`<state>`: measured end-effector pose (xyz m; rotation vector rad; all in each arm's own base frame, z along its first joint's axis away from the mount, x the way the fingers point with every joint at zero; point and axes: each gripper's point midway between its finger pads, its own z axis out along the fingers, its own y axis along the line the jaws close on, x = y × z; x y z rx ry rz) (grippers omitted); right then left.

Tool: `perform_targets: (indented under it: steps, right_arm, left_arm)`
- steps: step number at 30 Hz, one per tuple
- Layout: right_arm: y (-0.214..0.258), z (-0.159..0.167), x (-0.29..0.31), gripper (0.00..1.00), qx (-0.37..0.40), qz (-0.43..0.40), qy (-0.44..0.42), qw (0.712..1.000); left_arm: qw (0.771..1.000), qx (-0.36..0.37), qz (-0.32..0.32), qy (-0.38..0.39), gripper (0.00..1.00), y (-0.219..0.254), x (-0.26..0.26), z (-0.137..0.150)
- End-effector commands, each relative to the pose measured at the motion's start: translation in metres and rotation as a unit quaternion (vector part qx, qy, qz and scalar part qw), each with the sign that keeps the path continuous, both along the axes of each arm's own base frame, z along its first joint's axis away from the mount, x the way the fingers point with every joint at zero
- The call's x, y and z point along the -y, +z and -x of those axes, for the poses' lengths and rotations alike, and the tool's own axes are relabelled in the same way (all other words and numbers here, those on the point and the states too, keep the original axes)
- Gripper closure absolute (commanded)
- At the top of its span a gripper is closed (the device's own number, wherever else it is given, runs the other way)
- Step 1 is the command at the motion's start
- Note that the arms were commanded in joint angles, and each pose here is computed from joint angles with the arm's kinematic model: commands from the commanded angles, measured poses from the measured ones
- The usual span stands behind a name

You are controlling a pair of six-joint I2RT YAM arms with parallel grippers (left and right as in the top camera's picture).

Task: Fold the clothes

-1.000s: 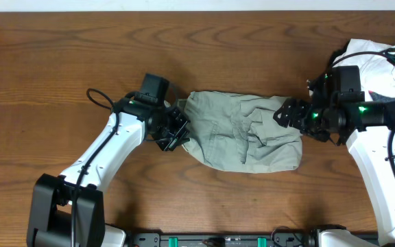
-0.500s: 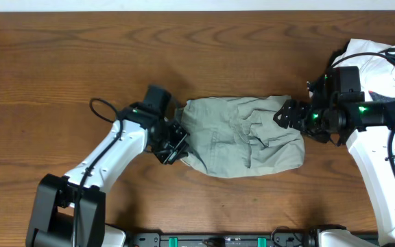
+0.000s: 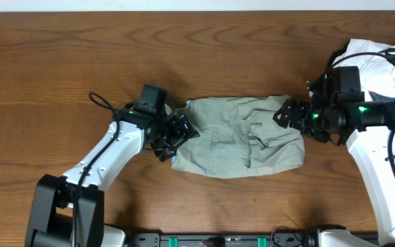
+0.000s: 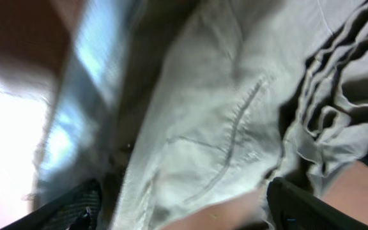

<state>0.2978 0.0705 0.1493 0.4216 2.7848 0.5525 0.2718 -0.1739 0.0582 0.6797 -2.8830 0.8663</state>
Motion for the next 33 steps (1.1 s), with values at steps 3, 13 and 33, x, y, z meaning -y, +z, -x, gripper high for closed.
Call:
perform_targets:
  steps: [3, 13, 33]
  right_arm:
    - [-0.008, 0.002, 0.004, 0.16, -0.003, 0.013, 0.009, 1.000]
    - [-0.042, 0.008, 0.006, 0.15, -0.041, 0.019, 0.009, 0.999]
    - [-0.044, 0.009, 0.006, 0.10, -0.044, 0.020, 0.012, 0.999]
  left_arm:
    - [0.996, 0.068, -0.036, -0.051, 0.14, 0.004, -0.021, -0.012]
    - [0.983, 0.126, -0.116, -0.060, 0.02, -0.005, -0.064, -0.039]
    - [0.986, 0.093, -0.003, -0.135, 0.02, -0.047, -0.026, -0.033]
